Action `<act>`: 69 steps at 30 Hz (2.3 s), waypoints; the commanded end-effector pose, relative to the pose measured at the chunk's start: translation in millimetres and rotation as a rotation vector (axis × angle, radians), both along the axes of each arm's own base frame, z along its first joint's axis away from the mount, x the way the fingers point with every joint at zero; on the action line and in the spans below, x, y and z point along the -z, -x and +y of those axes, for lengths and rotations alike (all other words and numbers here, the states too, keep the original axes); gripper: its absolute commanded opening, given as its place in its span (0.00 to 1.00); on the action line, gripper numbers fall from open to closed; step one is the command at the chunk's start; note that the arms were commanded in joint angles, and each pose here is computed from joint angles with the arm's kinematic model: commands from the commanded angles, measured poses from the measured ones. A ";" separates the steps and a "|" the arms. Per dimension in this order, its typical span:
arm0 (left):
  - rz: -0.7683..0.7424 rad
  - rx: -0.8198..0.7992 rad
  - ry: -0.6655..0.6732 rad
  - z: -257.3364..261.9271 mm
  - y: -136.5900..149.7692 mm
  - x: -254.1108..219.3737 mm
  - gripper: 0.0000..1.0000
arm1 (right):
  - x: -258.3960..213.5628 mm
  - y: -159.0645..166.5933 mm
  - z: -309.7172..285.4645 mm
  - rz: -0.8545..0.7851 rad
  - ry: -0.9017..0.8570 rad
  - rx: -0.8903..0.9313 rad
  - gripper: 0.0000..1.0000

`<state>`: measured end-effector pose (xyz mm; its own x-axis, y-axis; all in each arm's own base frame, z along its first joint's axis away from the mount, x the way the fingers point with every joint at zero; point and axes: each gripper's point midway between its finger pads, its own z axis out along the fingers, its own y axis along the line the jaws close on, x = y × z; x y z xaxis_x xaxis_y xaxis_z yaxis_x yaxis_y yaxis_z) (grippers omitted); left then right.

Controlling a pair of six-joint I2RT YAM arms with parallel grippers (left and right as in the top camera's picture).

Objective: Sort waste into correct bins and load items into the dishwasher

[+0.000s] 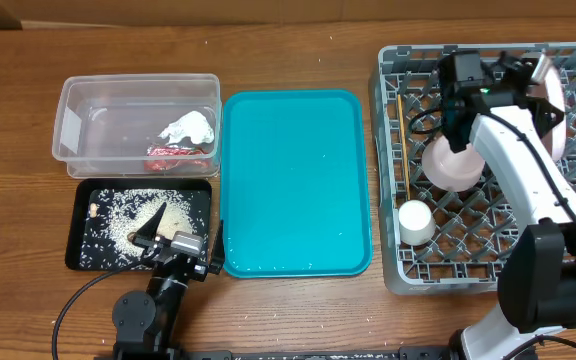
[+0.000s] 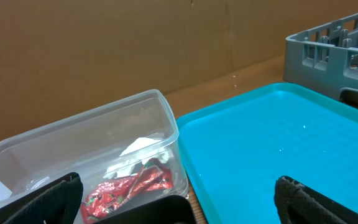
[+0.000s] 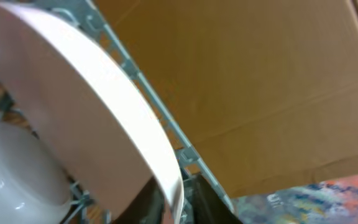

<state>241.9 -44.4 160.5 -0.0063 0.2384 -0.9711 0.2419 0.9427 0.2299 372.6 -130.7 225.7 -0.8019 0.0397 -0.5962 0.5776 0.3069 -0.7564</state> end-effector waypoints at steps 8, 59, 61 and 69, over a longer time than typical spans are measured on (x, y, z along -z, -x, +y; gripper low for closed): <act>-0.010 -0.008 -0.014 2.0 -0.1 -0.2 1.00 | 21.1 14.9 11.9 0.026 -0.124 0.007 0.38; -0.010 -0.008 -0.014 1.9 -0.1 -0.2 1.00 | -148.3 174.5 201.2 -0.376 -0.977 -1.114 1.00; -0.010 -0.009 -0.014 2.1 -0.1 -0.2 1.00 | -158.2 174.0 194.8 -0.432 -0.937 -1.164 1.00; -0.010 -0.009 -0.014 2.1 -0.1 -0.2 1.00 | -151.6 181.5 165.5 -0.633 -0.856 -1.174 1.00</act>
<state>241.9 -44.4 160.6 -0.0059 0.2384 -0.9711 0.2418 0.9427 0.2300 194.6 37.8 394.0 -0.2797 0.1133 -0.9534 -0.1261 0.9801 0.1534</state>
